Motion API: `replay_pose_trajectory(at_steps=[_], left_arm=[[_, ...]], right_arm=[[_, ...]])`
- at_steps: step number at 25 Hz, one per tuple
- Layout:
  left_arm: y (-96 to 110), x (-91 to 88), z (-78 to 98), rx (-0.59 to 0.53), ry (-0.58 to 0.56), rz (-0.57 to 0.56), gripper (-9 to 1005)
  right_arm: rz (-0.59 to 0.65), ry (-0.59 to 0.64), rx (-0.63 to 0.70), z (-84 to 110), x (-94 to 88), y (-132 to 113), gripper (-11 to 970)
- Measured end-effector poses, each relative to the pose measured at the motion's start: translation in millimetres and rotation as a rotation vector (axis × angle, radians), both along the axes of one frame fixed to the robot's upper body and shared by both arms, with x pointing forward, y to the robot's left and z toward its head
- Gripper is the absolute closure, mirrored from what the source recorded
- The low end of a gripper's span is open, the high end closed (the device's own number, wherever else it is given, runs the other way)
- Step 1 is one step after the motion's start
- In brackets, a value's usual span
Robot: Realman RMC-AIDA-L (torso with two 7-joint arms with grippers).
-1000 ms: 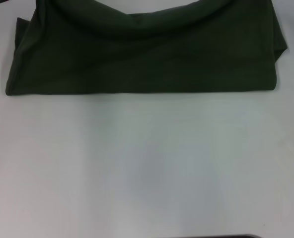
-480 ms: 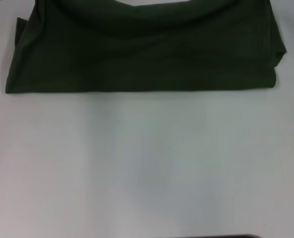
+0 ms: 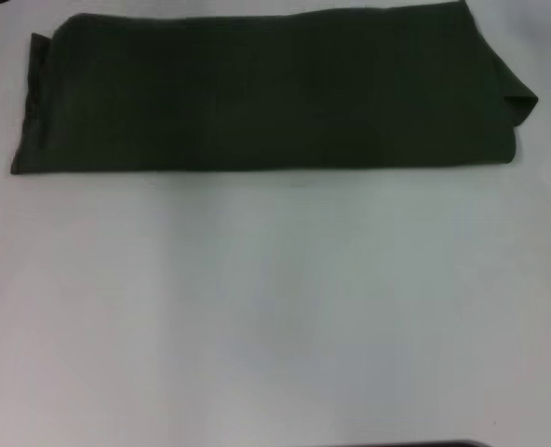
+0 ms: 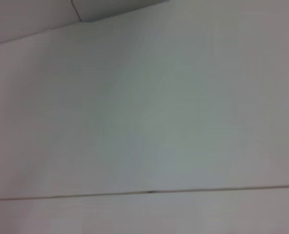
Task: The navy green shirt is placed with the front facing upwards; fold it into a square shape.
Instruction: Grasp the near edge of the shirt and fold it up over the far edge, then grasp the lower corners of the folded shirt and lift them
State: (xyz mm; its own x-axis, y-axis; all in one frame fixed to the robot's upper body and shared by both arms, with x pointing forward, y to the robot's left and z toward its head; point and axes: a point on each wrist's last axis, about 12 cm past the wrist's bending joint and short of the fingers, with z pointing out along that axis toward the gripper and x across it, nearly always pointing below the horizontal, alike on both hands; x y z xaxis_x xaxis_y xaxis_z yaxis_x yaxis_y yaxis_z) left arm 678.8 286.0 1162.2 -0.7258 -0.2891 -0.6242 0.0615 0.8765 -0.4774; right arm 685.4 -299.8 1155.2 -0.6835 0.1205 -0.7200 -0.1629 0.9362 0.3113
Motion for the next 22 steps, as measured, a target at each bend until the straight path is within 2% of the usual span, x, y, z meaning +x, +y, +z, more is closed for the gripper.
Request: replay_pose_trajectory(at_steps=[5,10,16,19,22], left_arm=[[13.4,-1.8,-0.1,-0.024,0.003,0.057,661],[16.9,-3.6,2.2,-0.027,0.017,0.042,513],[17.0,-7.4,2.9,-0.031,0.035,0.013,333],[18.8,-10.7,2.9,-0.034,0.044,0.003,310],[21.3,-16.0,4.0,-0.039,0.047,-0.007,288]], right_arm=[[0.011,0.015,0.003,5.4,1.2,-2.4,716],[0.058,0.064,0.028,14.3,-0.2,-1.2,514],[0.108,0.131,0.063,15.4,-7.1,-0.2,382],[0.124,0.162,0.079,14.1,-12.1,-3.3,161],[0.127,0.183,0.133,14.8,-18.6,-9.1,81]])
